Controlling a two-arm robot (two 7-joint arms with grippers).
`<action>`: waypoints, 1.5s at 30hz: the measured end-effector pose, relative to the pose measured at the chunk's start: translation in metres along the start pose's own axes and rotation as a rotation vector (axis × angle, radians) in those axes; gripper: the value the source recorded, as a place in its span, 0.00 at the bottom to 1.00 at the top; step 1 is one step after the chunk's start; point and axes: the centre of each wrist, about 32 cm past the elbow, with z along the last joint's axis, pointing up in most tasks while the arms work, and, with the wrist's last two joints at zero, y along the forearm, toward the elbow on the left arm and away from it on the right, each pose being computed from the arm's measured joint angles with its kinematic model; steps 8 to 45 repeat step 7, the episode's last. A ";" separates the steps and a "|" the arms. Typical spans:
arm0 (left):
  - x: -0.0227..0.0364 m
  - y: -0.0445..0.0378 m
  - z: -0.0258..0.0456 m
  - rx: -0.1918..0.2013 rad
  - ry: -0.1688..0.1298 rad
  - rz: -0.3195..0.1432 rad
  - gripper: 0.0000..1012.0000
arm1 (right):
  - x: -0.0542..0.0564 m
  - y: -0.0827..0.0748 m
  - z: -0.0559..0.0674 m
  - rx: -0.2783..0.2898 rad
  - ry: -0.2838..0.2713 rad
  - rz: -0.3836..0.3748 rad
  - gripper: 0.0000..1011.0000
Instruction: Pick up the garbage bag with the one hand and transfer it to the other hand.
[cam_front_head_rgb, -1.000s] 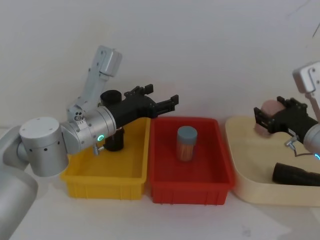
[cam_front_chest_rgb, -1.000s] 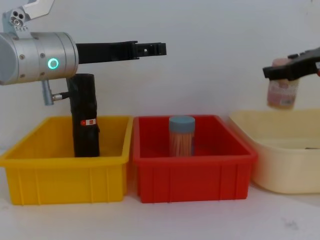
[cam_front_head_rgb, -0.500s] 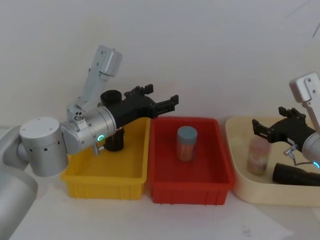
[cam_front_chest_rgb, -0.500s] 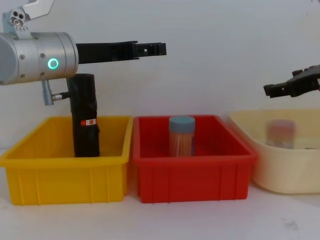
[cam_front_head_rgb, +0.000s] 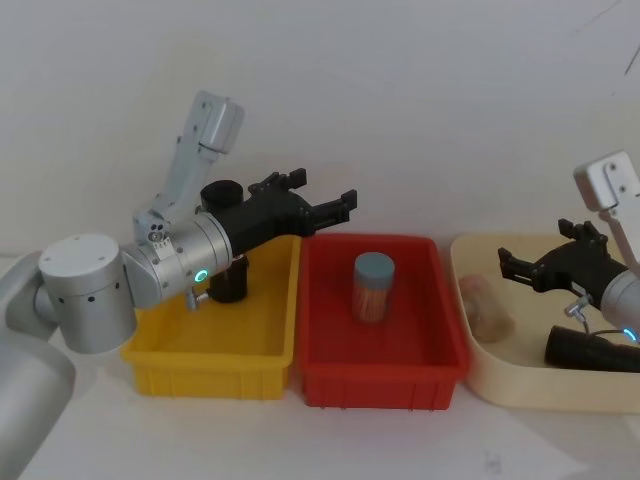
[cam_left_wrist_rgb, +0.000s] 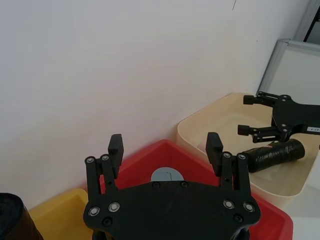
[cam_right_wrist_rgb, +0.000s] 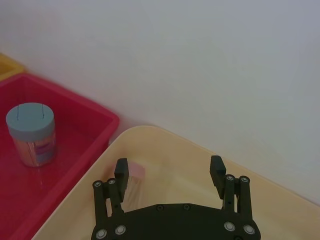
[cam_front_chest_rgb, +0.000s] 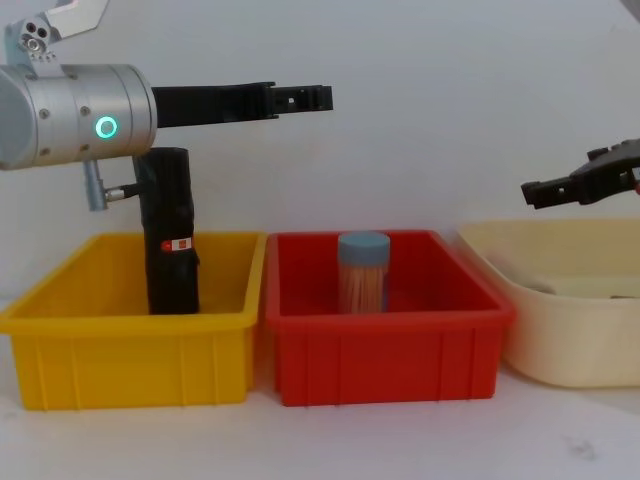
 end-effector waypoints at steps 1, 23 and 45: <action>0.0000 0.0000 0.0000 0.000 0.000 0.000 0.99 | 0.000 0.000 0.000 0.000 0.000 0.000 0.99; 0.0000 0.0000 0.0000 0.000 0.000 0.000 0.99 | 0.000 0.000 -0.001 -0.003 0.000 0.002 0.99; 0.0000 0.0000 0.0000 0.000 0.000 0.000 0.99 | 0.000 0.000 -0.001 -0.003 0.000 0.002 0.99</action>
